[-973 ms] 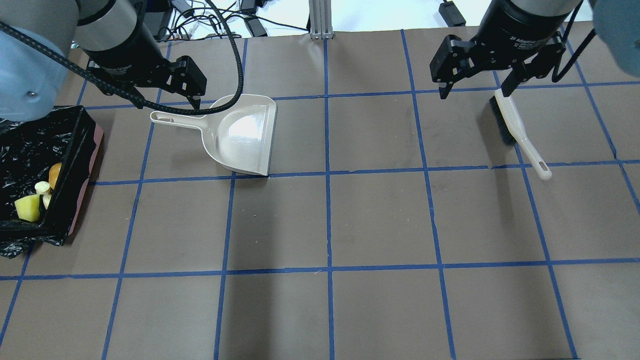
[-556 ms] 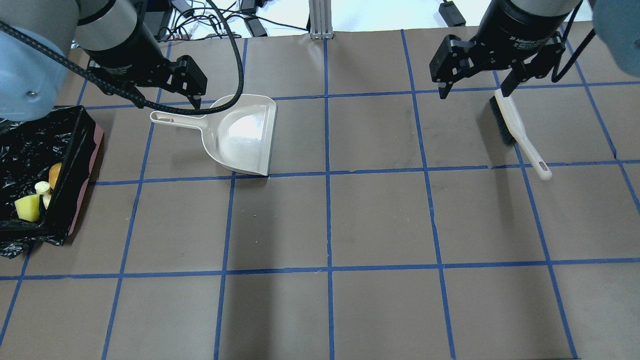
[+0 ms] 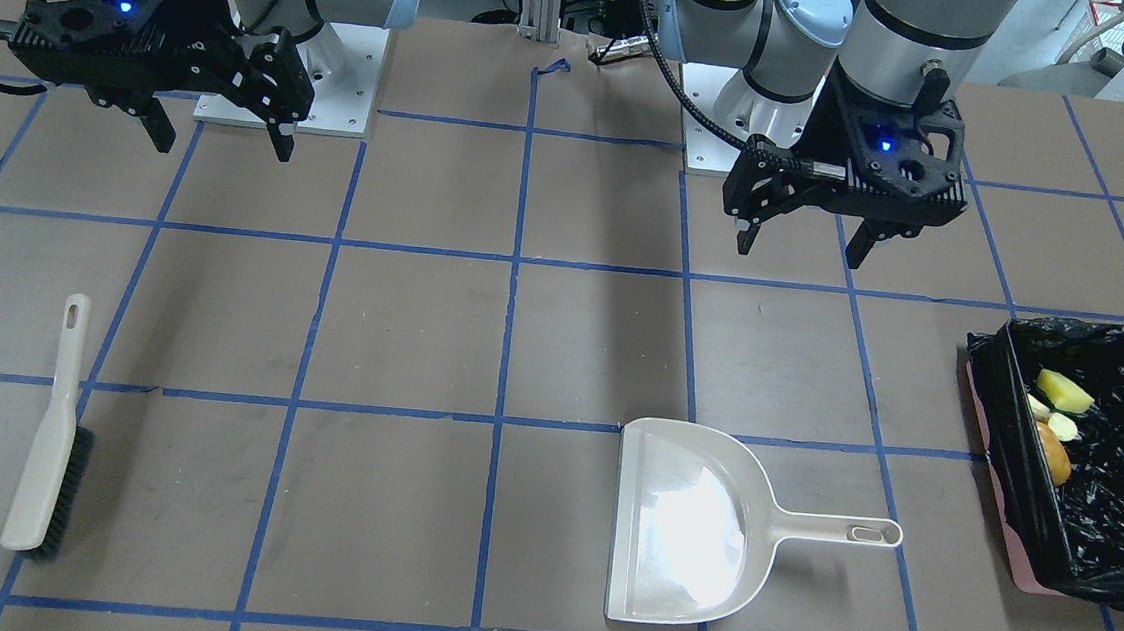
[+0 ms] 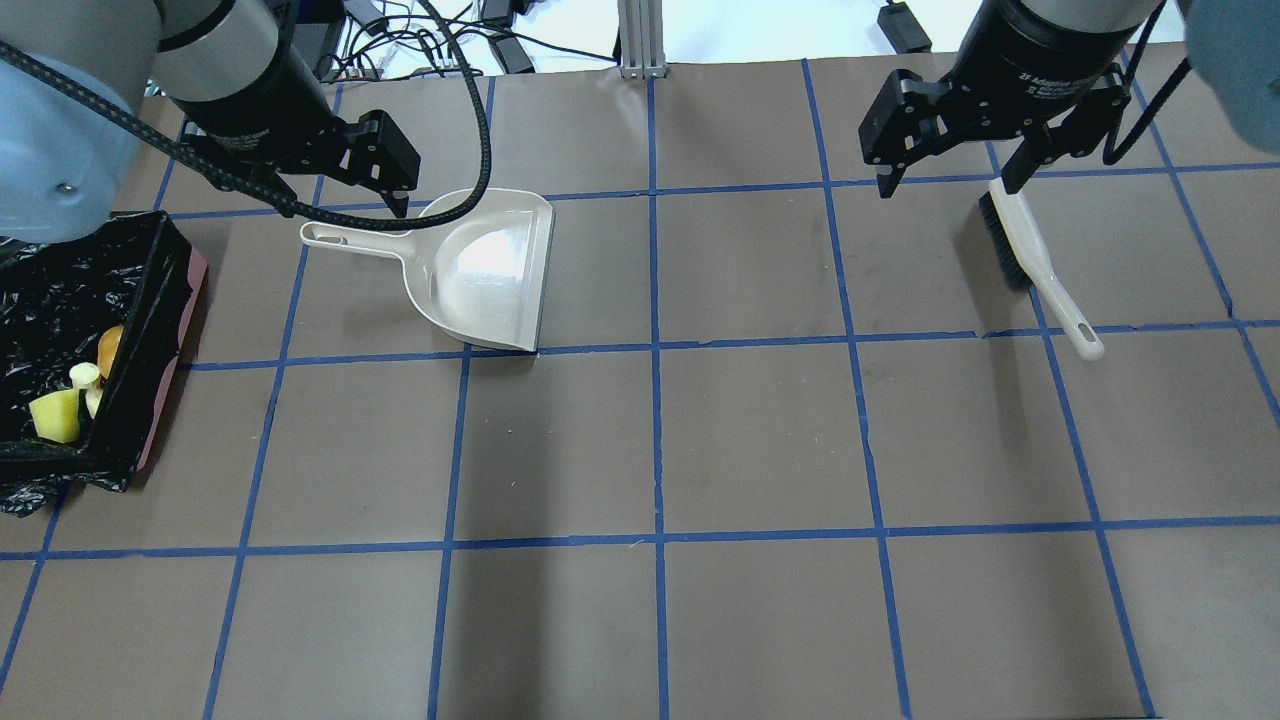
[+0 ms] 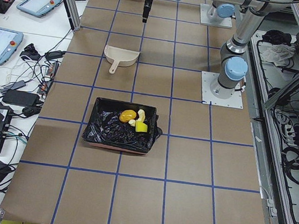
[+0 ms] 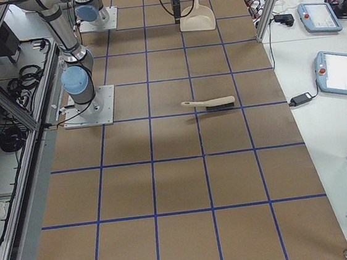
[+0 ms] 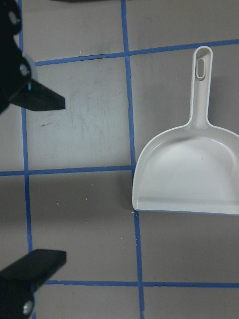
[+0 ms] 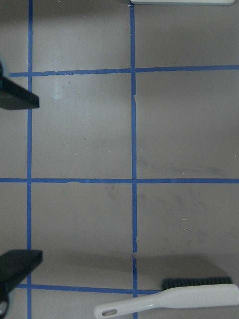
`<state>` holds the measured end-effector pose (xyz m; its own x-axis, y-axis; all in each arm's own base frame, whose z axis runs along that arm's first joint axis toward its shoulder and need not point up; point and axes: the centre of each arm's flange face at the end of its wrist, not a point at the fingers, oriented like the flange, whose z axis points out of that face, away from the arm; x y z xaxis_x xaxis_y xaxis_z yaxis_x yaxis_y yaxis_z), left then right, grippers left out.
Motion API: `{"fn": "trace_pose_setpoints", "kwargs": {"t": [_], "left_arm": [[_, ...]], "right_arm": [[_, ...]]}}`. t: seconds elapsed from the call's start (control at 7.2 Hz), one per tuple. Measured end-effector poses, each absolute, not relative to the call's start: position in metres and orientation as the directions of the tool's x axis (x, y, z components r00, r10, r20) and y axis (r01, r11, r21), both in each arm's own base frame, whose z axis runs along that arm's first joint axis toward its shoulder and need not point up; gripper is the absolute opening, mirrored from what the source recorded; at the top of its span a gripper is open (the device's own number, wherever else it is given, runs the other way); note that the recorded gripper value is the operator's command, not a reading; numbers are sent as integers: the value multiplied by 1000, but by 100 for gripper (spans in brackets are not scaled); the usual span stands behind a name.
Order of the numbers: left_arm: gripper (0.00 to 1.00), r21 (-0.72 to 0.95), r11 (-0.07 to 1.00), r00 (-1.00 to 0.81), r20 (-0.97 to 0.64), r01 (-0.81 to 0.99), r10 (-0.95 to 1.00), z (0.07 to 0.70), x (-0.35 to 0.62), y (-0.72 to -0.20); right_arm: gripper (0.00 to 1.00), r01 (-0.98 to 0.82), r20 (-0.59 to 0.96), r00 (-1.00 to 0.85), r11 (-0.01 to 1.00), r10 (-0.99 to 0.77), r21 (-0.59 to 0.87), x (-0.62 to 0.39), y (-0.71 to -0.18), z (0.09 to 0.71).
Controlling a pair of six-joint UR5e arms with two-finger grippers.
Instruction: Sweep and dump trash into bin
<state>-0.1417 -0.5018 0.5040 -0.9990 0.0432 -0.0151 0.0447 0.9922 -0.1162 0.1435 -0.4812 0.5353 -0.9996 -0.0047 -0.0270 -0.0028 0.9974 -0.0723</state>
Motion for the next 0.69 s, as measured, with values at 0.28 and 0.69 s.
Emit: {"fn": "trace_pose_setpoints", "kwargs": {"t": [0.28, 0.69], "left_arm": [[100, -117, 992, -999, -15, 44, 43, 505, -142, -500], [100, -114, 992, -999, -15, 46, 45, 504, -142, -498]], "right_arm": [[100, -3, -27, -1000, 997, -5, -73, 144, -481, 535], [100, -2, -27, -1000, 997, -4, -73, 144, -481, 536]]}}
